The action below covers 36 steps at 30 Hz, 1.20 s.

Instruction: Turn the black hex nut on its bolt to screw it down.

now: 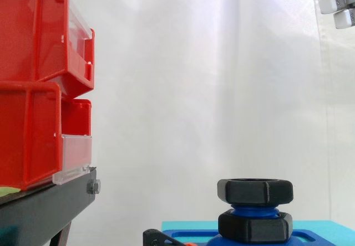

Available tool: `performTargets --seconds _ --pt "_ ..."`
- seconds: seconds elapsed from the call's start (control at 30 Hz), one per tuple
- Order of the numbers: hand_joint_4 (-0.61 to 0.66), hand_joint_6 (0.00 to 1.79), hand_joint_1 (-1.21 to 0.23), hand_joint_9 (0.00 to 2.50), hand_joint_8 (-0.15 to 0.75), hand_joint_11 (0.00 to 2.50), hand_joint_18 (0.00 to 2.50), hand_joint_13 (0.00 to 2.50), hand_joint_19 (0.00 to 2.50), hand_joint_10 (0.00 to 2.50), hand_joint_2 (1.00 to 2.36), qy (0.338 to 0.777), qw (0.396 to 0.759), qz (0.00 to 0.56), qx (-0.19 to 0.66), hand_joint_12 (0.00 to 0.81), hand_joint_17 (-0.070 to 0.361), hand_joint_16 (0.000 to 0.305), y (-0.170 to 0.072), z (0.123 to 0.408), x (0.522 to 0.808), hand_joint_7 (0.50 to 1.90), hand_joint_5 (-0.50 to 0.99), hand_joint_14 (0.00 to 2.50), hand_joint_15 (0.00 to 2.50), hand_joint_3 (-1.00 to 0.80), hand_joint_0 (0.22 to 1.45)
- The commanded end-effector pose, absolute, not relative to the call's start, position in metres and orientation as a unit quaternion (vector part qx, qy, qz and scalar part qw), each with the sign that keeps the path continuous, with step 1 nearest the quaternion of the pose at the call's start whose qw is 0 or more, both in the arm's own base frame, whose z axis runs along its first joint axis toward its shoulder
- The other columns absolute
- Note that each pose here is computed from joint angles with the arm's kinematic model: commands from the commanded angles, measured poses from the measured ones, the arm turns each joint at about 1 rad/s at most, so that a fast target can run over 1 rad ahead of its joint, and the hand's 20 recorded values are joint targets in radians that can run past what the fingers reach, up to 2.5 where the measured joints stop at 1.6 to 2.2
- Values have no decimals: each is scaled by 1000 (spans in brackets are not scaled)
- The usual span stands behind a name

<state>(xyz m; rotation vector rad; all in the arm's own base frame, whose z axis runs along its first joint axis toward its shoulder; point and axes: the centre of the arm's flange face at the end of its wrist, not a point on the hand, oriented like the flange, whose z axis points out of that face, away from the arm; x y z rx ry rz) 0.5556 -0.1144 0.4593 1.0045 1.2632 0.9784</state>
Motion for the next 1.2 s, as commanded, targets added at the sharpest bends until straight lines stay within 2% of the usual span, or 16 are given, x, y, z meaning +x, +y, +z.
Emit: performTargets --seconds 0.0,0.23,0.4,0.53,0.7,0.87,1.0,1.13,1.17 --pt "165 502 -602 641 228 75 437 491 176 3 1000 536 591 417 435 294 126 56 -113 461 556 689 -180 0 0 -500 522" --pt "166 502 -597 661 236 81 461 507 200 3 1000 548 592 406 430 294 125 56 -106 457 557 694 -174 0 0 -500 522" --pt "168 502 -593 590 235 61 475 507 211 4 1000 553 614 371 423 297 124 55 -100 456 561 704 -174 0 0 -500 520" --pt "164 502 -592 524 232 50 470 501 223 0 1000 565 621 353 413 299 125 56 -93 443 571 733 -176 0 0 -500 518" --pt "170 503 -590 521 235 56 469 494 223 0 1000 573 623 349 402 300 125 56 -81 413 598 826 -161 0 0 -500 518" --pt "184 503 -588 525 237 61 469 493 229 0 1000 577 631 344 388 300 125 56 -73 411 621 873 -153 0 0 -500 515" --pt "188 503 -585 525 238 58 469 490 230 0 1000 609 625 314 375 299 125 56 -68 385 645 886 -147 0 0 -500 515" --pt "192 503 -579 527 240 56 468 491 229 0 1000 617 626 304 367 300 125 56 -66 373 651 906 -141 0 0 -500 513" --pt "192 503 -579 527 240 57 470 491 229 0 1000 620 636 294 352 301 126 56 -65 371 655 909 -141 0 0 -500 513"
